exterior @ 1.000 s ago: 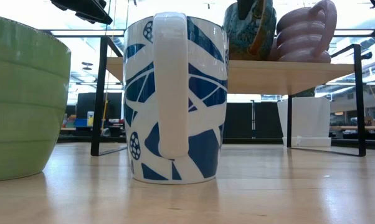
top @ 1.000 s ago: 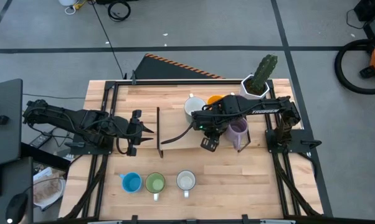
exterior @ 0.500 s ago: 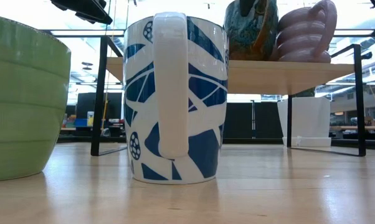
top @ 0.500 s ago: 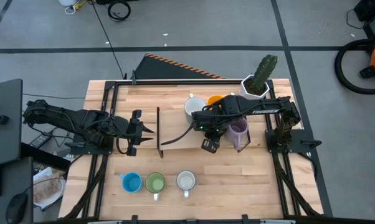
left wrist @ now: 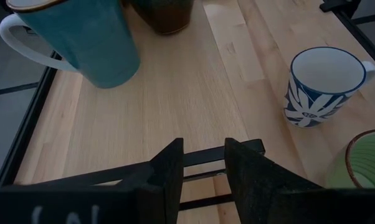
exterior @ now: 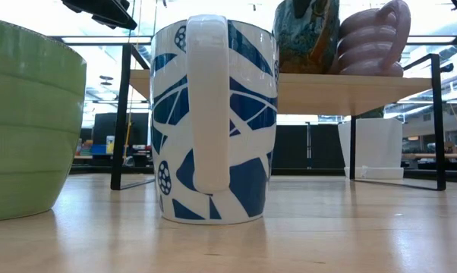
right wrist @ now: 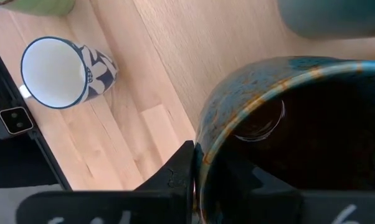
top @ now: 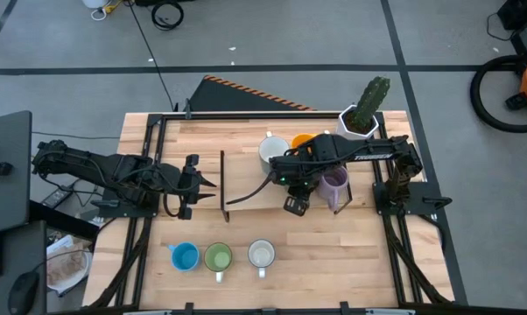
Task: Place coffee mugs
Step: Put the brown mug on the shelf
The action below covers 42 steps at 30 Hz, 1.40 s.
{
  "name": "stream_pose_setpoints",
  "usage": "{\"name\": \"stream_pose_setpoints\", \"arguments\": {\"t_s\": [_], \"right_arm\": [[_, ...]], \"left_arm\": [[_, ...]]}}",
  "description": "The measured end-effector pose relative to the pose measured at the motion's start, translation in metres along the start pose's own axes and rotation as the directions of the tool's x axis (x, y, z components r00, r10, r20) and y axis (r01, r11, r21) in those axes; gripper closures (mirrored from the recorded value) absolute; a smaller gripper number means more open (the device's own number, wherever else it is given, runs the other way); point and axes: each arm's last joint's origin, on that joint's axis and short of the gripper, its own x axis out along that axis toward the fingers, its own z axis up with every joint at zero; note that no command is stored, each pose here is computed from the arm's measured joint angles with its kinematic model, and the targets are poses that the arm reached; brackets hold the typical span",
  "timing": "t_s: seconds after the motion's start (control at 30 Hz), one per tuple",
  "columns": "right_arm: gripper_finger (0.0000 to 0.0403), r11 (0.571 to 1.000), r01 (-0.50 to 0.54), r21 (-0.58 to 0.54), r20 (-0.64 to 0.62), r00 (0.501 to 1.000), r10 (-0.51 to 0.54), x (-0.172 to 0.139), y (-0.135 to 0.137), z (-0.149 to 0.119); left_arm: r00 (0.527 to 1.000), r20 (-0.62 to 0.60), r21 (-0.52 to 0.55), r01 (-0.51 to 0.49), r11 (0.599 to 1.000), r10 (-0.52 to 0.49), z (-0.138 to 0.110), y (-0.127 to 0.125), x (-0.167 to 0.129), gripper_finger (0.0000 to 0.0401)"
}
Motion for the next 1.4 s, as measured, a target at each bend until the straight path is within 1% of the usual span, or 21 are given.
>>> {"name": "stream_pose_setpoints", "arguments": {"t_s": [0.17, 0.43, 0.5, 0.63, 0.7, 0.83, 0.97, 1.03, 1.13, 1.27, 1.4], "right_arm": [[0.0331, 1.0, -0.004, -0.008, -0.002, 1.0, 0.004, 0.0, 0.003, -0.002], [0.0283, 1.0, -0.003, -0.006, 0.005, 1.0, 0.003, -0.002, 0.005, -0.004], [0.0275, 1.0, 0.01, -0.004, 0.028, 1.0, -0.01, -0.006, 0.004, -0.005], [0.0265, 1.0, 0.01, 0.014, 0.048, 0.999, -0.011, -0.012, 0.004, -0.009], [0.0264, 1.0, 0.013, 0.017, 0.066, 0.998, -0.014, -0.017, 0.004, -0.013], [0.0264, 0.998, 0.057, 0.011, 0.137, 0.989, -0.058, -0.029, 0.009, -0.025], [0.0264, 0.995, 0.103, 0.002, 0.207, 0.973, -0.101, -0.038, 0.018, -0.038], [0.0264, 0.991, 0.13, -0.006, 0.244, 0.962, -0.125, -0.041, 0.025, -0.045], [0.0264, 0.986, 0.163, -0.029, 0.28, 0.948, -0.149, -0.042, 0.035, -0.054], [0.0264, 0.987, 0.159, -0.021, 0.297, 0.944, -0.146, -0.042, 0.047, -0.064], [0.0264, 0.988, 0.152, 0.023, 0.317, 0.936, -0.151, -0.043, 0.054, -0.072]], "left_arm": [[1.0, 0.0, 0.0, 0.0, 1.0, 0.0, 0.0, 0.0, 0.0, 0.0278], [1.0, 0.0, -0.001, 0.0, 1.0, 0.0, 0.0, 0.0, 0.0, 0.0278], [1.0, 0.004, -0.002, 0.0, 1.0, 0.0, 0.0, 0.0, 0.0, 0.0278], [0.999, 0.049, -0.02, 0.0, 1.0, 0.001, 0.005, 0.0, 0.0, 0.0278], [0.996, 0.089, -0.031, 0.005, 1.0, -0.003, 0.007, 0.0, 0.001, 0.0278], [0.984, 0.178, -0.034, 0.041, 0.999, -0.034, 0.007, -0.003, 0.008, 0.0278], [0.968, 0.248, -0.048, 0.057, 0.997, -0.043, 0.006, -0.007, 0.02, 0.0278], [0.96, 0.277, -0.072, 0.066, 0.995, -0.044, 0.008, -0.01, 0.027, 0.0278], [0.961, 0.27, -0.067, 0.08, 0.994, -0.059, 0.009, -0.018, 0.042, 0.0278], [0.952, 0.299, -0.063, 0.088, 0.994, -0.065, 0.014, -0.031, 0.066, 0.0278], [0.942, 0.333, -0.069, 0.075, 0.995, -0.048, 0.016, -0.036, 0.09, 0.0278]]}}
